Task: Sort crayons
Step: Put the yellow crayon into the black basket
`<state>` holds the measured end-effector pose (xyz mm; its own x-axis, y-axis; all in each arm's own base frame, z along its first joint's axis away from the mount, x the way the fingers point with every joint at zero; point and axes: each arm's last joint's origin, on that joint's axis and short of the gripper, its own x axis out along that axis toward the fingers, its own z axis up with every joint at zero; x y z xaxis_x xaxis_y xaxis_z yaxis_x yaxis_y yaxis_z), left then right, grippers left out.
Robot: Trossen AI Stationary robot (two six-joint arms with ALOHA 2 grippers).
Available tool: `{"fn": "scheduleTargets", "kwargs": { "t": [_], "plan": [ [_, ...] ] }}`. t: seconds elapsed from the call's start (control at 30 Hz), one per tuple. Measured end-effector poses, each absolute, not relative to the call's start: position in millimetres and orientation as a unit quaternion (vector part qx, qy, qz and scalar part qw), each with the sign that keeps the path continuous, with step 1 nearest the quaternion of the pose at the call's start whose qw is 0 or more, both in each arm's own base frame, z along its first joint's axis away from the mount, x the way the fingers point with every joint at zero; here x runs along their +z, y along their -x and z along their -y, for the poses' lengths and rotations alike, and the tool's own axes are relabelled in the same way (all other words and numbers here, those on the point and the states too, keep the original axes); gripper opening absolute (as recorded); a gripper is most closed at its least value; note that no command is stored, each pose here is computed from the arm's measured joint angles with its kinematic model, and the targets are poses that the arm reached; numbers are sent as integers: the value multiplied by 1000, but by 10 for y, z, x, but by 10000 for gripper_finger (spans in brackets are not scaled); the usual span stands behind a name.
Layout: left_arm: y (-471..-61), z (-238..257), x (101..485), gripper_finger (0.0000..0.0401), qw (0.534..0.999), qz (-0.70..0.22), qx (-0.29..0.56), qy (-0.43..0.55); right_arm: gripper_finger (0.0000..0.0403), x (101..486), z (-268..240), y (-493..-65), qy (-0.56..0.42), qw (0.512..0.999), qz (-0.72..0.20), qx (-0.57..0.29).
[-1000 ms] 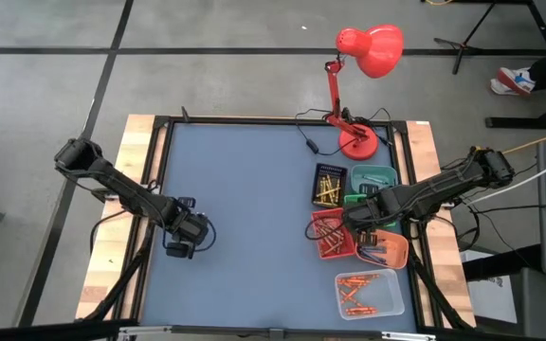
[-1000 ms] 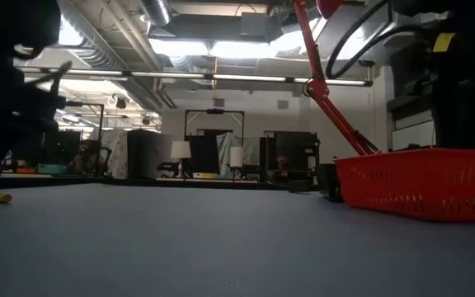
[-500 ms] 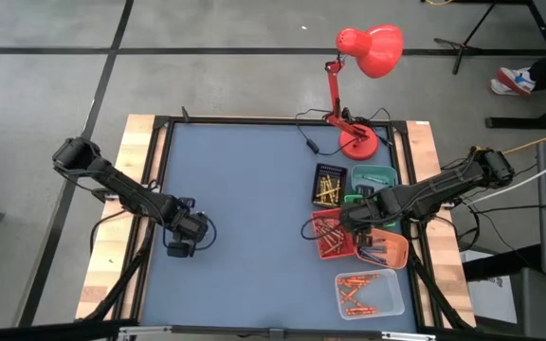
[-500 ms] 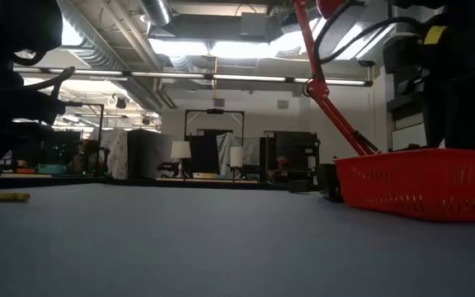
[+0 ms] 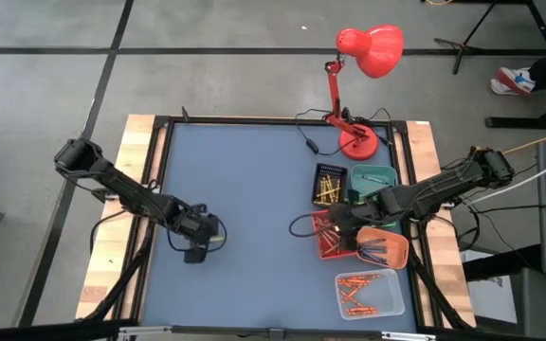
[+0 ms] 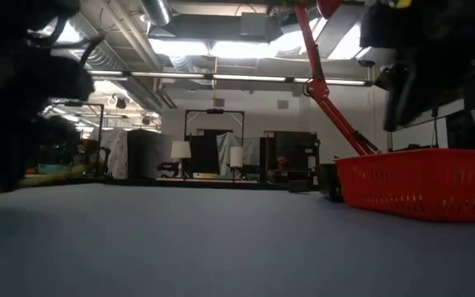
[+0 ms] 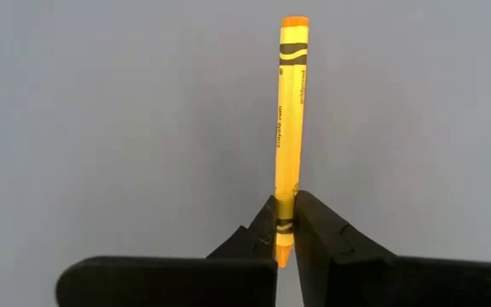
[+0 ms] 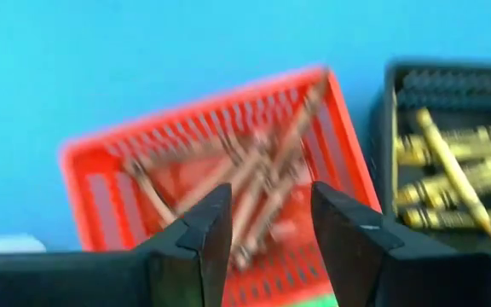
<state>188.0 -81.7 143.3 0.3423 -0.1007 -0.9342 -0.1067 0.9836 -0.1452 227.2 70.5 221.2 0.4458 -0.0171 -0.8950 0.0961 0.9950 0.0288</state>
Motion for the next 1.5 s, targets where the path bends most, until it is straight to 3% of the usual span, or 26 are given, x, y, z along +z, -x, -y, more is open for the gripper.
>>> {"fn": "scheduleTargets", "kwargs": {
  "t": [0.13,0.37,0.7,1.1,1.5],
  "plan": [
    [-2056,881,1528,5,871,-480,-24,99,159,2282,-745,-2391,-58,883,-465,-17],
    [-2336,924,1833,5,965,-259,8,42,159,2493,-817,-2608,-20,946,-321,45],
    [-2496,843,2246,6,995,-49,61,-63,159,2844,-858,-2911,52,995,-68,47],
    [-2518,790,2322,6,996,-14,73,-49,159,2642,-696,-3310,50,998,28,38],
    [-2518,791,2322,6,996,-15,73,-49,159,2653,-750,-3652,50,995,42,71]
  ]
}}
